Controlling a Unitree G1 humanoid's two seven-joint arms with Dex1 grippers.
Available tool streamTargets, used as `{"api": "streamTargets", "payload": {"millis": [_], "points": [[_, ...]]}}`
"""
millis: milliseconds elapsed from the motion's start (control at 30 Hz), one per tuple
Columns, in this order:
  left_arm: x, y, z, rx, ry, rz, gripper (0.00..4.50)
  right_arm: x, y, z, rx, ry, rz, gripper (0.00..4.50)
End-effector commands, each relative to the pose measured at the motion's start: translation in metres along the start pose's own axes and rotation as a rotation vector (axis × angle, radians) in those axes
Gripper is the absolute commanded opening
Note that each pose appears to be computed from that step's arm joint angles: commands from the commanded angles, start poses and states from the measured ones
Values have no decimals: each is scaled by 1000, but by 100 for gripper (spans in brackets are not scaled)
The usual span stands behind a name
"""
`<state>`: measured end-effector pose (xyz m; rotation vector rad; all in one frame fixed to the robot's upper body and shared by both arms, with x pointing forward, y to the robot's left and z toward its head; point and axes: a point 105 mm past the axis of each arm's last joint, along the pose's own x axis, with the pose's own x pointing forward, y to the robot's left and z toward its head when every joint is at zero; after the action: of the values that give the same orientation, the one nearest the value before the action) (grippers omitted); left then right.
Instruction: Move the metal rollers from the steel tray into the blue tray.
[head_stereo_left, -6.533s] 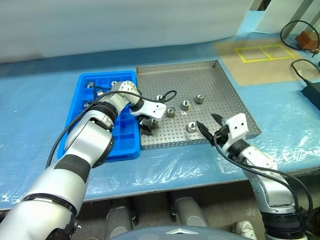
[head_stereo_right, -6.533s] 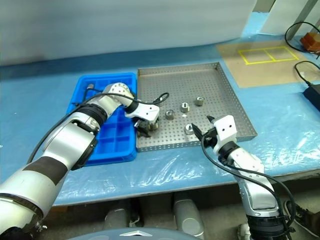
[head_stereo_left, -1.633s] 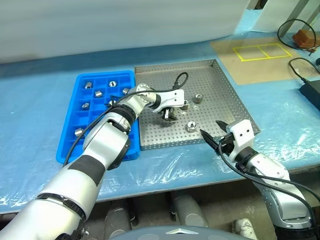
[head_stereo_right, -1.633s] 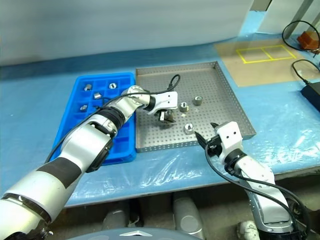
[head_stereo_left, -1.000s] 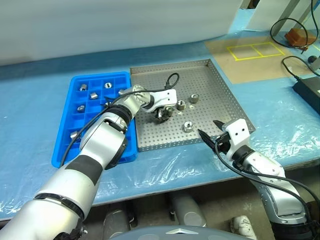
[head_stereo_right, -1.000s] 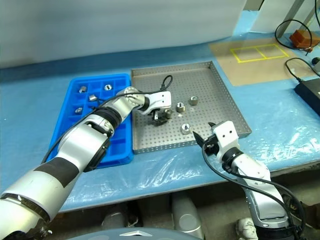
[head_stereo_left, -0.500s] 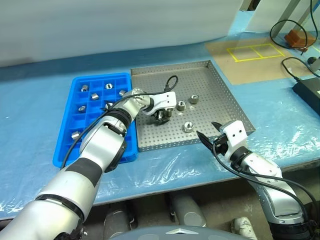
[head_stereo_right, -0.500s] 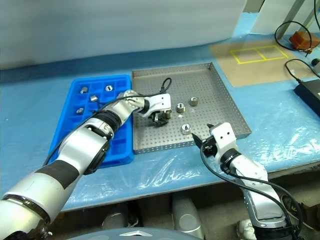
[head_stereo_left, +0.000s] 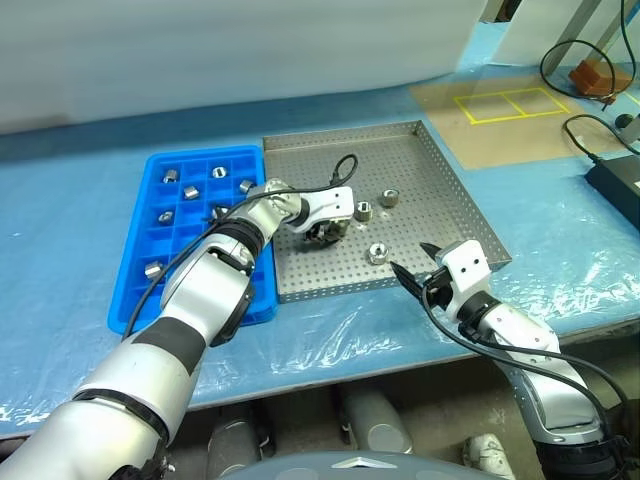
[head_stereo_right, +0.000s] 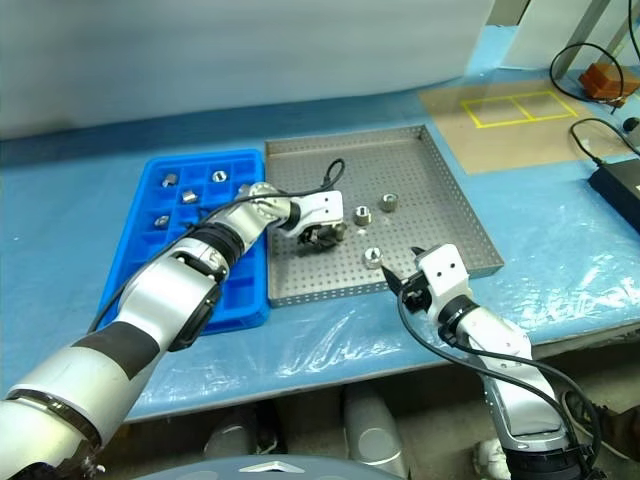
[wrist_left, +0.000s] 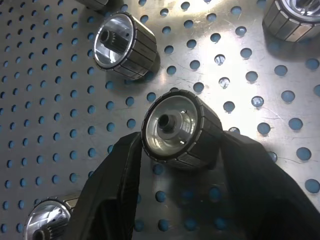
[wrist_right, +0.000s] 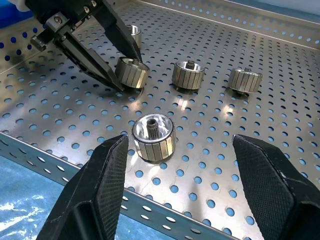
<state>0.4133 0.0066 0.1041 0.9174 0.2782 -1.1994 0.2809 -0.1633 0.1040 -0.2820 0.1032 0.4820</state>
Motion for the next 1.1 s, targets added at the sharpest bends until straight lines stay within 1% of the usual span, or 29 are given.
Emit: {"api": "streamTargets", "payload": {"millis": [33,100,167,333,467,567,633,733,833,900,1000,1100], "points": [[0,2,4,-32,-41,22,197,2,1,11,-22,-45,5,338],[-9,15,18,-75,-134,70,197,2,2,12,-23,-48,8,338],[-18,21,24,-81,-189,70,197,1,2,12,-19,-51,8,338],[-36,22,12,-92,-251,55,197,5,1,13,-24,-56,23,338],[-56,33,9,-94,-317,119,197,13,5,19,-28,-77,64,338],[-93,38,9,-41,-411,184,197,19,5,30,-25,-119,97,338],[-113,33,6,-40,-448,204,197,23,6,38,-23,-144,132,338],[-141,26,-13,-72,-408,266,197,35,12,52,-36,-183,220,338],[-160,29,-32,-144,-357,349,197,50,19,63,-64,-209,295,338],[-169,28,-43,-181,-332,390,197,58,27,71,-75,-234,358,338],[-179,25,-65,-261,-288,476,197,74,41,91,-72,-299,449,338],[-180,20,-84,-333,-252,527,197,82,59,98,-84,-317,558,338]]}}
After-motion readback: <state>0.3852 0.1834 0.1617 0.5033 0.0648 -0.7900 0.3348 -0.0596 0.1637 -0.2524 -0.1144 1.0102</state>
